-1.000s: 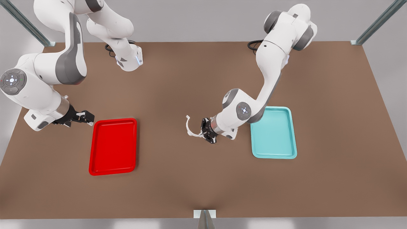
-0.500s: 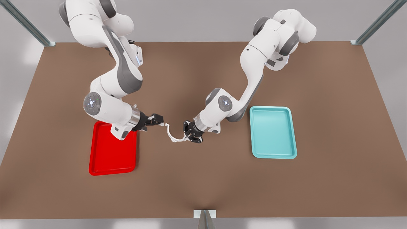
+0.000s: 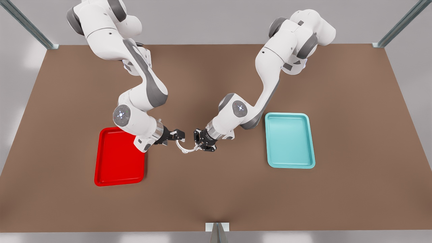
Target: Take the drainage pipe clamp from the left arm, pass it to the right arm, and place it in the plate on the right side
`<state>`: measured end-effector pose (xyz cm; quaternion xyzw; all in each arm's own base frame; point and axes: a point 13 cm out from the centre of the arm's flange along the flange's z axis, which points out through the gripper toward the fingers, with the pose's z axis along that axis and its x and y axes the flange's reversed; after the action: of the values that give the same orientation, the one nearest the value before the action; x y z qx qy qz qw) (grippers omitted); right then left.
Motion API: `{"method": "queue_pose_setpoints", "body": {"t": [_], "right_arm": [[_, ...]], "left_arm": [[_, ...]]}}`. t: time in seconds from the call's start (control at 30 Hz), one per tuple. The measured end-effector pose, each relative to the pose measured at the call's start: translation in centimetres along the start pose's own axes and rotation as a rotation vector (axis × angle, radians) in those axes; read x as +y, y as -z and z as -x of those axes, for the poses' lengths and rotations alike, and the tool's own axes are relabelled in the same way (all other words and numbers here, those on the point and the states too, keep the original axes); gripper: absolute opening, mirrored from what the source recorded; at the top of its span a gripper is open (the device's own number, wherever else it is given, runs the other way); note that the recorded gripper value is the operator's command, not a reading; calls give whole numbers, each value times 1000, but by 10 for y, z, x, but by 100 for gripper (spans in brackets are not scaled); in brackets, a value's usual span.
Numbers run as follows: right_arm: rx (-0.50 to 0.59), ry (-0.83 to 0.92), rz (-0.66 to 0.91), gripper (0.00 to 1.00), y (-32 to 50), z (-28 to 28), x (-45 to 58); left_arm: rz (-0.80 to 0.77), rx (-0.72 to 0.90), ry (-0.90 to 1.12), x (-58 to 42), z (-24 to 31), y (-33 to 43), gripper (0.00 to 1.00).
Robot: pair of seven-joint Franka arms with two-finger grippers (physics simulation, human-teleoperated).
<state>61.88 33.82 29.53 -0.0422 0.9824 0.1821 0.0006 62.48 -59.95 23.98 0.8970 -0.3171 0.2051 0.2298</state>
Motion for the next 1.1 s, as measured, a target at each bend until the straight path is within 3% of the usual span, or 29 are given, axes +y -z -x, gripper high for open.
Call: {"method": "queue_pose_setpoints", "body": {"t": [0.23,0.4,0.5,0.53,0.57,0.6,0.93,1.1], "right_arm": [[32,-7,-40,97,-42,-14,-14],[27,5,-44,50,-53,-18,-5],[18,10,-51,33,-53,-16,-6],[15,10,-53,28,-53,-15,-6],[13,10,-54,26,-52,-15,-6],[12,10,-54,21,-52,-14,-6],[-1,-19,-89,21,-40,-10,-41],[3,-76,-204,21,-25,-17,-141]], "left_arm": [[-1,1,1,-1,0,0,21],[-2,1,3,-3,0,0,21],[-2,1,3,-3,0,0,21],[-3,1,2,-3,0,0,86],[-6,1,-1,-4,0,1,96],[-9,1,-6,-5,-1,2,99],[-5,-26,28,-43,-28,85,100],[-52,-153,150,-262,23,207,97]]}}
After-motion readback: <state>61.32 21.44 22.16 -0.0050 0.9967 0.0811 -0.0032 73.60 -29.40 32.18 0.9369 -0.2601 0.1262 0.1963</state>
